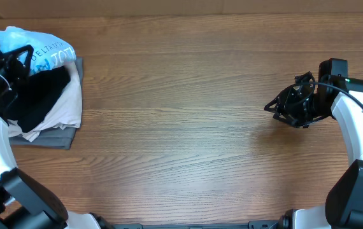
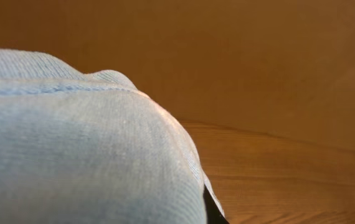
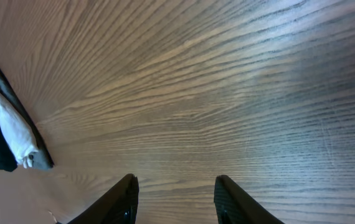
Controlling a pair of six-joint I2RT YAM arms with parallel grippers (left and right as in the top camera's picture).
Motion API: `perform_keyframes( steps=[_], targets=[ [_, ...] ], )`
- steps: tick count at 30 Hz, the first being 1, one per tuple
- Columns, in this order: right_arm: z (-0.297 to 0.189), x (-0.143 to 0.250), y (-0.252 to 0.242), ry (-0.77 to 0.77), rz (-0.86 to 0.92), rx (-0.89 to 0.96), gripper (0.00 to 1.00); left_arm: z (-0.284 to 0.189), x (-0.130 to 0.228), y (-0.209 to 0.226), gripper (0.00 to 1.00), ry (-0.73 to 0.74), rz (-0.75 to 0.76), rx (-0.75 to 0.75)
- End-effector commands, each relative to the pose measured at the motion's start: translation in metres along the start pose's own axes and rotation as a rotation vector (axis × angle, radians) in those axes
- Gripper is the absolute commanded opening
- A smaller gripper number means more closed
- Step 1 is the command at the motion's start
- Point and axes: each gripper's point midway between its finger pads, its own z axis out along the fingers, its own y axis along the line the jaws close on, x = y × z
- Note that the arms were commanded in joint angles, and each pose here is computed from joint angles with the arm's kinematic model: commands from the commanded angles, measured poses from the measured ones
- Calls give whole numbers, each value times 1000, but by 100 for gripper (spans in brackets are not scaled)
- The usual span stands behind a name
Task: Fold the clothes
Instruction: 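Lift the bundle with the left gripper and carry it left onto the clothes stack, then lower the bundle onto the stack and press it flat with the left gripper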
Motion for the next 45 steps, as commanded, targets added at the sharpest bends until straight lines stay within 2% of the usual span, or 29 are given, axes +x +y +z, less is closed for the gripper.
perform_keyframes(
  steps=[1,7,13,16,19,25,31,37,45],
  targets=[
    [-8,-3,8,-19,-38,-18,43,1,-3,10,4,-12,33,-4],
    [-8,-1,8,-13,-35,-17,43,6,11,26,4,9,3,6],
    [-8,-1,8,-13,-35,-16,43,4,-31,-1,4,-118,19,142],
    [-8,-1,8,-12,-34,-16,43,1,-51,-9,4,-166,43,159],
    [-8,0,8,-9,-31,-15,43,1,-54,-10,4,-170,57,160],
    [-8,3,7,4,-23,-13,43,21,-18,7,4,-83,72,147],
    [-8,8,5,23,-11,-7,43,36,33,41,4,36,-24,111],
    [-8,10,5,29,-14,-6,43,12,27,45,4,24,-40,131],
    [-8,9,5,29,-25,-5,43,-37,16,78,4,-16,-81,18]
  ],
)
